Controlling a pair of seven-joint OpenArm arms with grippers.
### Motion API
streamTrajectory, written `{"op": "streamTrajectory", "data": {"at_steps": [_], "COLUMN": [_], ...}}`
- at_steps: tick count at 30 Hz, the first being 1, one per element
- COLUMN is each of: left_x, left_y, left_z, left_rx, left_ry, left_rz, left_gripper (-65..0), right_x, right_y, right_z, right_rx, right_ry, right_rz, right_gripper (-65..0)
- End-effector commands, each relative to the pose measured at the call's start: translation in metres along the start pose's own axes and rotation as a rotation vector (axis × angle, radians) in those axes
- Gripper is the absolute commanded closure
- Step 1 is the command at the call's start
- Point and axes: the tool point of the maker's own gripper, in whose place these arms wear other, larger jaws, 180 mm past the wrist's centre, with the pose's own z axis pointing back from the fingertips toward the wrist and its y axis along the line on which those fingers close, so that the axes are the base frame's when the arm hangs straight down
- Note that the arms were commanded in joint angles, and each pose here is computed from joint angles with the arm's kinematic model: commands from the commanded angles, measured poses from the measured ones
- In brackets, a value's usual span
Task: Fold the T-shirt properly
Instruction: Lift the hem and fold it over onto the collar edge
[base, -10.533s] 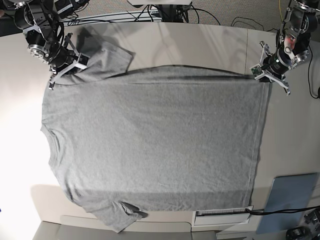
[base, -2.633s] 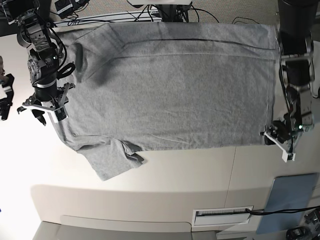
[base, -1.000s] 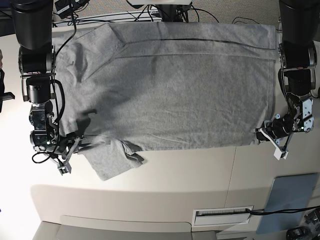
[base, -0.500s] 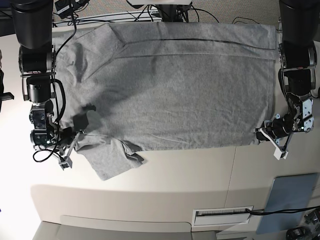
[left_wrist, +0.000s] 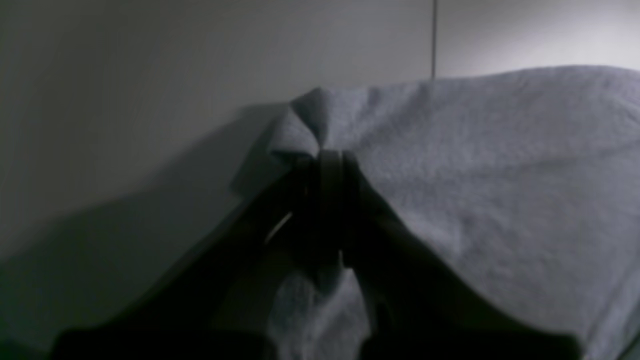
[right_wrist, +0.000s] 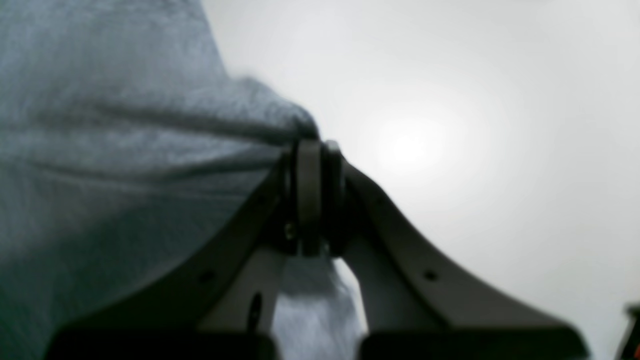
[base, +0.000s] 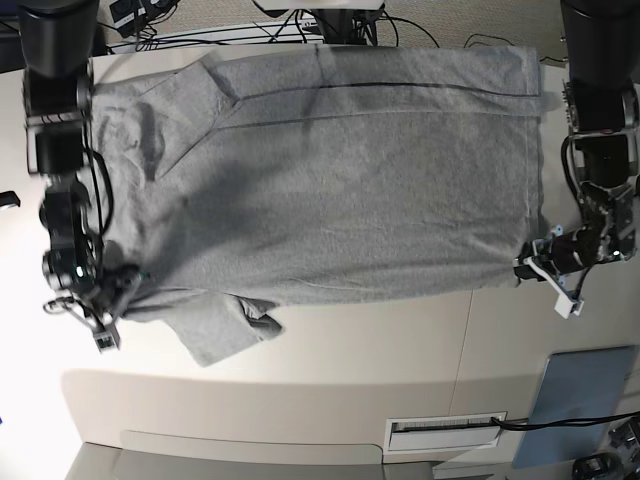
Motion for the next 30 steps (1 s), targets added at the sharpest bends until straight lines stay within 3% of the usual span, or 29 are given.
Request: {"op": "streamTrajectory", "data": {"at_steps": [1,7,11,16,23,30], "left_x": [0.033,0.04,0.022,-0.004,-0.027,-0.088], "left_y": [0.002,-0.011,-0.024,-0.021,-0.008,-0.012], "left_z": [0.016,0.025,0.026,0.037,0.086,0.103], "left_rx": [-0.01,-0.091,-0.111,-0.006,-0.001,-0.036], "left_ry": [-0.082,-0.11,-0.105,-0.122,-0.214,-0.129], "left_rz": [-0.013,-0.008,-0.073,-0.143,-0.102,-0.098], "left_gripper": [0.0,0.0,0.0,0.0,0.0,0.0], "right_x": [0.019,0.006,-0.01,-0.028,-0.051,-0.075], "right_y": [-0.019,-0.023,-0.028,-0.036,-0.022,-0.023], "right_z": [0.014,0.045,0.055,0.072,0.099,0.132], "right_rx": [-0.056,-0.126,-0.146,-0.169,-0.159,-0.182], "right_ry": [-0.064,-0.074,-0.069,-0.068,-0.065,-0.05], "right_rz": [0.011,0.084,0.052,0.019,0.043,0.053], "right_gripper": [0.0,0.0,0.0,0.0,0.0,0.0]}}
